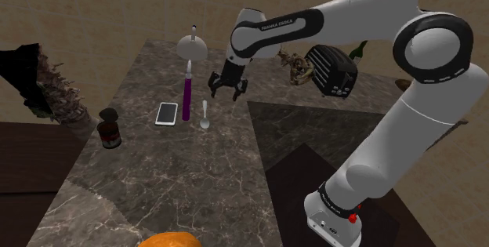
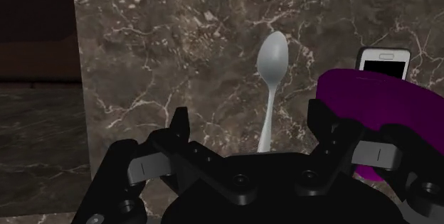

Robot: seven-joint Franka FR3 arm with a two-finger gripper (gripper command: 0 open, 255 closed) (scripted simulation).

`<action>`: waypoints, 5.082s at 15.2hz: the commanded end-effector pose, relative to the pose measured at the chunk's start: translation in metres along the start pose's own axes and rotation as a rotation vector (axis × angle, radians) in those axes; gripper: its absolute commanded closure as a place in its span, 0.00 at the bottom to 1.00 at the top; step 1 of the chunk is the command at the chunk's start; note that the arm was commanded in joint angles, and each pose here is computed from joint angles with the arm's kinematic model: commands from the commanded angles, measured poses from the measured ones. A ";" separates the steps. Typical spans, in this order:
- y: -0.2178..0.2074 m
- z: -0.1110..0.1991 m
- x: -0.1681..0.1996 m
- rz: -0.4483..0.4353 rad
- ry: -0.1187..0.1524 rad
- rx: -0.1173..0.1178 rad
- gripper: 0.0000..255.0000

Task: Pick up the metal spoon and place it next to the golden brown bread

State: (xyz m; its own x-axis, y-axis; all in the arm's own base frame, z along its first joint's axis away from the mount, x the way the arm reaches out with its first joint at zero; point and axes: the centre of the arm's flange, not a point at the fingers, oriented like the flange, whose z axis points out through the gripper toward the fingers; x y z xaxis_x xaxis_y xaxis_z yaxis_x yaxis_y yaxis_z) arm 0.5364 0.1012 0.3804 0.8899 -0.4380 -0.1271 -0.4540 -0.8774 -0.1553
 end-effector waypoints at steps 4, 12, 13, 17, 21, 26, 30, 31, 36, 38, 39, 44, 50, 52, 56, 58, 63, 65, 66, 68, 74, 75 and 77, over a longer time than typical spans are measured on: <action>-0.023 0.047 0.043 0.062 0.000 0.005 0.00; -0.037 0.098 0.070 0.098 0.000 0.008 0.00; -0.037 0.104 0.070 0.098 0.000 0.008 0.00; -0.038 0.112 0.070 0.098 0.000 0.008 0.00; -0.038 0.112 0.070 0.098 0.000 0.008 0.00; -0.038 0.112 0.070 0.098 0.000 0.008 1.00; -0.038 0.112 0.070 0.098 0.000 0.008 1.00; -0.037 0.112 0.069 0.098 0.000 0.008 1.00; -0.040 0.097 0.068 0.098 0.000 0.008 1.00; -0.042 0.086 0.066 0.098 0.000 0.008 1.00; -0.042 0.081 0.066 0.098 0.000 0.008 1.00; -0.047 0.055 0.062 0.098 0.000 0.008 1.00; -0.051 0.024 0.058 0.098 0.000 0.008 1.00; -0.053 0.014 0.057 0.098 0.000 0.008 1.00; -0.056 -0.007 0.054 0.098 0.000 0.008 1.00; -0.058 -0.017 0.053 0.098 0.000 0.008 1.00; -0.062 -0.043 0.050 0.098 0.000 0.008 1.00; -0.064 -0.053 0.048 0.098 0.000 0.008 1.00; -0.065 -0.059 0.048 0.098 0.000 0.008 1.00; -0.066 -0.069 0.046 0.098 0.000 0.008 1.00; -0.071 -0.100 0.042 0.098 0.000 0.008 1.00; -0.072 -0.105 0.042 0.098 0.000 0.008 1.00; -0.074 -0.116 0.040 0.098 0.000 0.008 1.00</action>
State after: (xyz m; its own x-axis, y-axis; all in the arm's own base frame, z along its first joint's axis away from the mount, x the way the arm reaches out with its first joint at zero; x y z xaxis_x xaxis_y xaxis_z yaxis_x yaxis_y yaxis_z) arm 0.6116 0.1252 0.4956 0.8411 -0.5220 -0.1414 -0.5394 -0.8285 -0.1506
